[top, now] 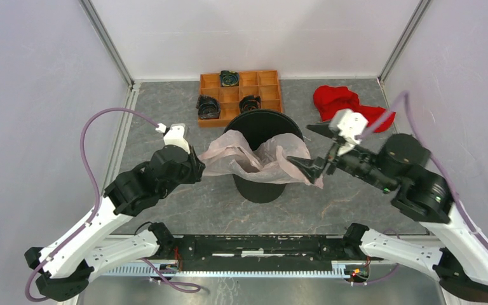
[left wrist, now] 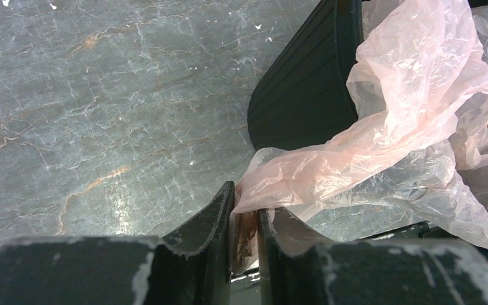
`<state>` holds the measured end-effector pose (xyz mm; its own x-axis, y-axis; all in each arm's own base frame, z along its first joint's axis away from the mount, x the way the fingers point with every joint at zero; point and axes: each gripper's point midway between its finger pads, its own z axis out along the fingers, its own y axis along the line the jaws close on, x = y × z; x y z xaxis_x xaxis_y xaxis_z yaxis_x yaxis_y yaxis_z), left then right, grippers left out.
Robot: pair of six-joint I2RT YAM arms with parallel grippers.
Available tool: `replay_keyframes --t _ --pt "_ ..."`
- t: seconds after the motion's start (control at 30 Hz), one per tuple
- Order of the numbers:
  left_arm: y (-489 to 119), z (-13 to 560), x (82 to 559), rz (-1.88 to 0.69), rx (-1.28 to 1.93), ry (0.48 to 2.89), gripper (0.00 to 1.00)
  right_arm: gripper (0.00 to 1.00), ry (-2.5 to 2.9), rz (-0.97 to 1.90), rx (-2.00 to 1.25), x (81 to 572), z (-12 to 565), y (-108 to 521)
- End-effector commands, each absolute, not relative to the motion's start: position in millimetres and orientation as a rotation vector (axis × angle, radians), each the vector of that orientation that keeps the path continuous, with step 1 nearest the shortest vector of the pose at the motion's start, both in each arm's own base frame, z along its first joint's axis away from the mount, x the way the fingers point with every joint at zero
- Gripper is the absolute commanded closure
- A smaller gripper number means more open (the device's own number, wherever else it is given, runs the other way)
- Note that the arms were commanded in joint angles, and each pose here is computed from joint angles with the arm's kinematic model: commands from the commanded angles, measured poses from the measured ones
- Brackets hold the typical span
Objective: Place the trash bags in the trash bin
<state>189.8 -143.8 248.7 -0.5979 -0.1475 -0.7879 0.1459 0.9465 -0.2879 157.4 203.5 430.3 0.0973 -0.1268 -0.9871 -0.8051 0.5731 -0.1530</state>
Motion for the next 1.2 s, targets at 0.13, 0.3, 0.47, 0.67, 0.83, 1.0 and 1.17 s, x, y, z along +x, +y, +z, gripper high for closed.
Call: replay_keyframes --t 0.13,0.3,0.47,0.67,0.83,1.0,1.17 --pt "-134.8 260.5 193.0 -0.380 -0.018 2.127 0.79 0.10 1.571 0.567 -0.944 186.5 372.5 241.7" --pt "-133.1 260.4 195.4 -0.360 -0.023 2.121 0.80 0.11 1.651 0.347 -0.903 208.7 354.1 216.5" --pt "-136.1 257.2 195.8 -0.357 -0.013 2.139 0.86 0.18 1.656 0.383 -1.000 204.4 332.3 230.9" --pt "-132.7 257.9 191.7 -0.376 -0.032 2.133 0.86 0.14 1.601 0.444 -1.031 200.0 316.3 244.4" --pt "-134.8 257.8 187.5 -0.406 -0.026 2.141 0.89 0.45 1.675 0.302 -0.884 224.3 319.4 227.4" --pt "-129.4 261.2 182.7 -0.416 -0.034 2.134 0.89 0.88 1.580 0.368 -0.766 219.4 352.0 219.7" --pt "-124.2 264.7 179.1 -0.403 -0.035 2.141 0.79 1.00 1.506 0.413 -0.583 216.5 382.9 200.3"
